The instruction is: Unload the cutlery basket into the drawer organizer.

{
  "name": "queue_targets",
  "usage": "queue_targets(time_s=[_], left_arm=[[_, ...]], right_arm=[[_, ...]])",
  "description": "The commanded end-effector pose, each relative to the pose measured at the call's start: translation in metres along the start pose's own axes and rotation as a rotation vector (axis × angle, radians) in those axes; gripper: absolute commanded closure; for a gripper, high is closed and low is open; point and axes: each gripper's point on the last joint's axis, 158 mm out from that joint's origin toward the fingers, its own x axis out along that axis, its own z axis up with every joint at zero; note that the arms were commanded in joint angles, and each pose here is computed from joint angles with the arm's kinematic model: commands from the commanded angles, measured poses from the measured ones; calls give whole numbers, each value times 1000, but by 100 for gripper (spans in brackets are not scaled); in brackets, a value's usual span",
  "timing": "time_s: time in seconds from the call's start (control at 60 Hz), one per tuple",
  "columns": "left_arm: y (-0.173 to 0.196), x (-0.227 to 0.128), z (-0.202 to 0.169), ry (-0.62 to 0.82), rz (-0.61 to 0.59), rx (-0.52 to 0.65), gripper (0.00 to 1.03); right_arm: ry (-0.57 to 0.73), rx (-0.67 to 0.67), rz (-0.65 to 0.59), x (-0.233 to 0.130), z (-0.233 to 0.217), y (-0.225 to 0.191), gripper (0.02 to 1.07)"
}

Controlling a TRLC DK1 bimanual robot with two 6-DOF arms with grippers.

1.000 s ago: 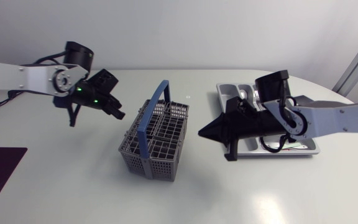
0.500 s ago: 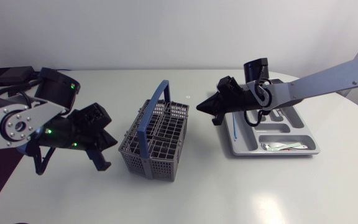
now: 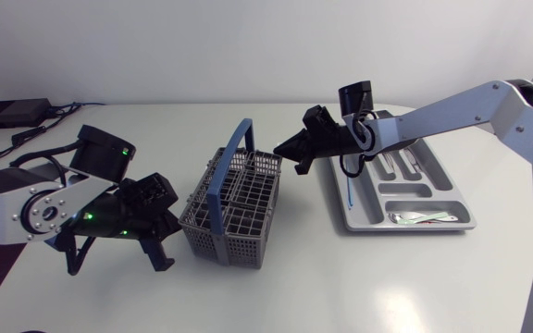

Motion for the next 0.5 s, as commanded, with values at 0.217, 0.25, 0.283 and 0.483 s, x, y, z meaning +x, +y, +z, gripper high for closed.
queue_targets(time_s=[0.217,0.25,0.283,0.483], left_arm=[[8,18,9,-27,1,-27,100],[10,18,11,-30,4,-27,100],[12,20,12,-34,8,-28,100],[42,28,19,-48,51,-61,100]], right_arm=[[41,3,104,-9,-22,52,92],[46,0,114,-11,-24,59,92],[51,-1,120,-13,-27,65,92],[69,-16,151,-31,-35,103,92]])
